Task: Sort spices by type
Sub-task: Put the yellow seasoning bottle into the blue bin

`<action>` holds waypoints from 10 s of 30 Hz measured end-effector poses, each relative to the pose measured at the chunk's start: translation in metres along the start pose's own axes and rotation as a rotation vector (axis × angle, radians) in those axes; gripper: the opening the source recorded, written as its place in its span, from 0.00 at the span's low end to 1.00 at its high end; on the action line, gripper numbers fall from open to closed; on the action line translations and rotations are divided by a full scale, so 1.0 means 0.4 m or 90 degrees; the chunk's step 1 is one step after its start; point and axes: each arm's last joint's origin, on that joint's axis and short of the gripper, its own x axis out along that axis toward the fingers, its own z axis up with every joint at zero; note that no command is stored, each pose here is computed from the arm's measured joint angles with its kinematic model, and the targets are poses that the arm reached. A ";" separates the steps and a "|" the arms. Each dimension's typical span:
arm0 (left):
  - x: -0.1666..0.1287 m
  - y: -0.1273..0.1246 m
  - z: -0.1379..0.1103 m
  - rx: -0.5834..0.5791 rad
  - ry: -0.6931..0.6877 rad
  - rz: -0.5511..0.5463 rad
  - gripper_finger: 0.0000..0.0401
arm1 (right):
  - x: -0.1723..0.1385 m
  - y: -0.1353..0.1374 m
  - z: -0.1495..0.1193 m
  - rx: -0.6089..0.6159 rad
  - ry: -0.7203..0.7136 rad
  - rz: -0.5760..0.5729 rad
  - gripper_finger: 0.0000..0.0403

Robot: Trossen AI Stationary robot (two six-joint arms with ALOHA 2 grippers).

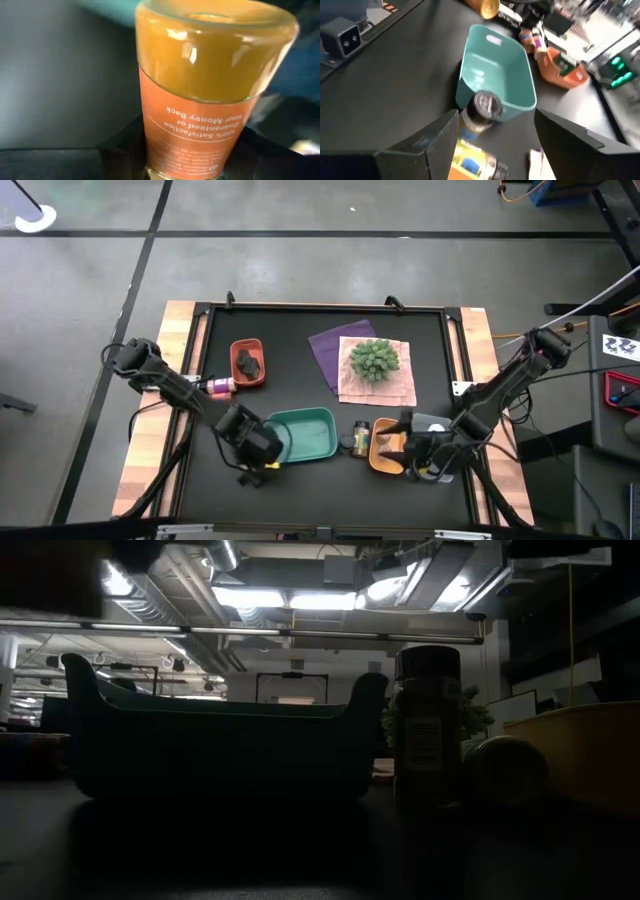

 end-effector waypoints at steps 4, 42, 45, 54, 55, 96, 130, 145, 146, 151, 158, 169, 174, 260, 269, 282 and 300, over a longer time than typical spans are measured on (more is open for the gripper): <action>-0.016 -0.035 0.051 -0.023 -0.072 -0.120 0.42 | 0.033 0.026 0.005 -0.063 -0.019 -0.020 0.64; -0.171 -0.076 0.257 -0.161 -0.297 -0.539 0.42 | 0.135 -0.043 0.088 -0.567 -0.146 -0.256 0.64; -0.176 -0.080 0.258 -0.154 -0.302 -0.557 0.42 | 0.144 -0.060 0.087 -0.593 -0.139 -0.267 0.64; -0.175 -0.079 0.258 -0.170 -0.294 -0.556 0.42 | 0.165 -0.116 0.088 -0.620 -0.136 -0.310 0.64; -0.175 -0.079 0.258 -0.170 -0.294 -0.556 0.42 | 0.167 -0.119 0.088 -0.623 -0.140 -0.307 0.64; -0.182 -0.082 0.261 -0.154 -0.350 -0.563 0.53 | 0.194 -0.168 0.083 -0.642 -0.172 -0.279 0.40; -0.147 -0.062 0.245 -0.156 -0.192 -0.487 0.64 | 0.216 -0.150 0.030 -0.461 -0.067 -0.176 0.40; -0.115 -0.103 0.174 0.044 -0.174 -0.461 0.64 | 0.222 -0.142 0.002 -0.317 -0.019 -0.137 0.40; -0.109 -0.107 0.163 0.062 -0.176 -0.451 0.64 | 0.222 -0.142 0.002 -0.302 -0.021 -0.136 0.40; -0.065 -0.105 0.110 0.126 -0.252 -0.317 0.64 | 0.222 -0.141 0.002 -0.190 -0.035 -0.129 0.40; -0.032 -0.094 0.052 0.200 -0.495 -0.068 0.64 | 0.223 -0.134 0.004 0.009 -0.076 -0.056 0.40; -0.038 -0.118 0.031 0.259 -0.671 0.008 0.64 | 0.220 -0.136 0.020 0.157 -0.124 -0.031 0.40; -0.048 -0.126 0.052 0.283 -0.726 0.029 0.64 | 0.217 -0.137 0.034 0.188 -0.168 0.003 0.40; 0.013 0.005 0.159 0.139 -0.731 0.084 0.52 | 0.045 -0.210 0.035 0.181 -0.091 0.044 0.74; 0.047 0.035 0.161 0.131 -0.736 0.074 0.52 | 0.054 -0.199 0.022 0.215 -0.056 0.077 0.74; 0.137 0.043 0.190 0.174 -0.702 0.133 0.52 | 0.122 -0.161 -0.007 0.194 0.008 0.089 0.74; 0.147 0.043 0.202 0.176 -0.673 0.107 0.52 | 0.158 -0.132 -0.025 0.184 0.035 0.154 0.74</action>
